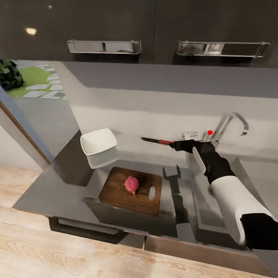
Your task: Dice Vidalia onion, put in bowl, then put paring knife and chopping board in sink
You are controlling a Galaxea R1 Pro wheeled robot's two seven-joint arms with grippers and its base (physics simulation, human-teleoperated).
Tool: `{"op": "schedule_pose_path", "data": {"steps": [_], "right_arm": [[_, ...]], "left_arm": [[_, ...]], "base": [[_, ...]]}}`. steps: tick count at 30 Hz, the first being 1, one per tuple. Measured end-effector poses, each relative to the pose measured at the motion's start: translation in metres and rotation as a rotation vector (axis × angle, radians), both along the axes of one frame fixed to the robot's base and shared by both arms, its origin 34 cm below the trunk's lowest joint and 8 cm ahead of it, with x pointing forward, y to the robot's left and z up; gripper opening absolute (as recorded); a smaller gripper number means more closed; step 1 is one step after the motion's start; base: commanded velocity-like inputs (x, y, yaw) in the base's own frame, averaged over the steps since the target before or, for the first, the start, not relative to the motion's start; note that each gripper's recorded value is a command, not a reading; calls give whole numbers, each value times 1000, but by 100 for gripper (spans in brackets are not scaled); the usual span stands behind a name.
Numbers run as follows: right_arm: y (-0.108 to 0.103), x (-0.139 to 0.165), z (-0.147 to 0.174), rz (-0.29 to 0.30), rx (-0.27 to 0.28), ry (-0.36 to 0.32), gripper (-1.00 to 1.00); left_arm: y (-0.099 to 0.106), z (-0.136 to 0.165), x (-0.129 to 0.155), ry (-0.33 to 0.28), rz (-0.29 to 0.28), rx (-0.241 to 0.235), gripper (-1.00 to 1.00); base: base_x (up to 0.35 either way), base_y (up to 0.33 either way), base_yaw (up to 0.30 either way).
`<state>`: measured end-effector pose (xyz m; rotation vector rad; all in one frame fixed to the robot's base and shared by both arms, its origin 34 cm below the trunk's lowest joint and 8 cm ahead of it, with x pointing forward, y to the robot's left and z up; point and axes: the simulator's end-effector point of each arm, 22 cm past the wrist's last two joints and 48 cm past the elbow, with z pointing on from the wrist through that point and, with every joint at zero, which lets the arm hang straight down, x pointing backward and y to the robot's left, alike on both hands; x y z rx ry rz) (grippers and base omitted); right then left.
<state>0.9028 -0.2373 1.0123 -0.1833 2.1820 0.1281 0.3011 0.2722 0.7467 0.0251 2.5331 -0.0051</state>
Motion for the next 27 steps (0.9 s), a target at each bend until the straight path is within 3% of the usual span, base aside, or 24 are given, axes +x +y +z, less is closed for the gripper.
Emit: {"op": "schedule_pose_path", "data": {"steps": [13, 27], "right_arm": [[1, -3, -8, 6, 4, 19, 100], [6, -3, -16, 12, 10, 31, 100]], "left_arm": [[0, 0, 0, 0, 0, 0, 100], [0, -2, -2, 8, 0, -1, 100]], "base": [[196, -167, 0], [46, -45, 0]]}}
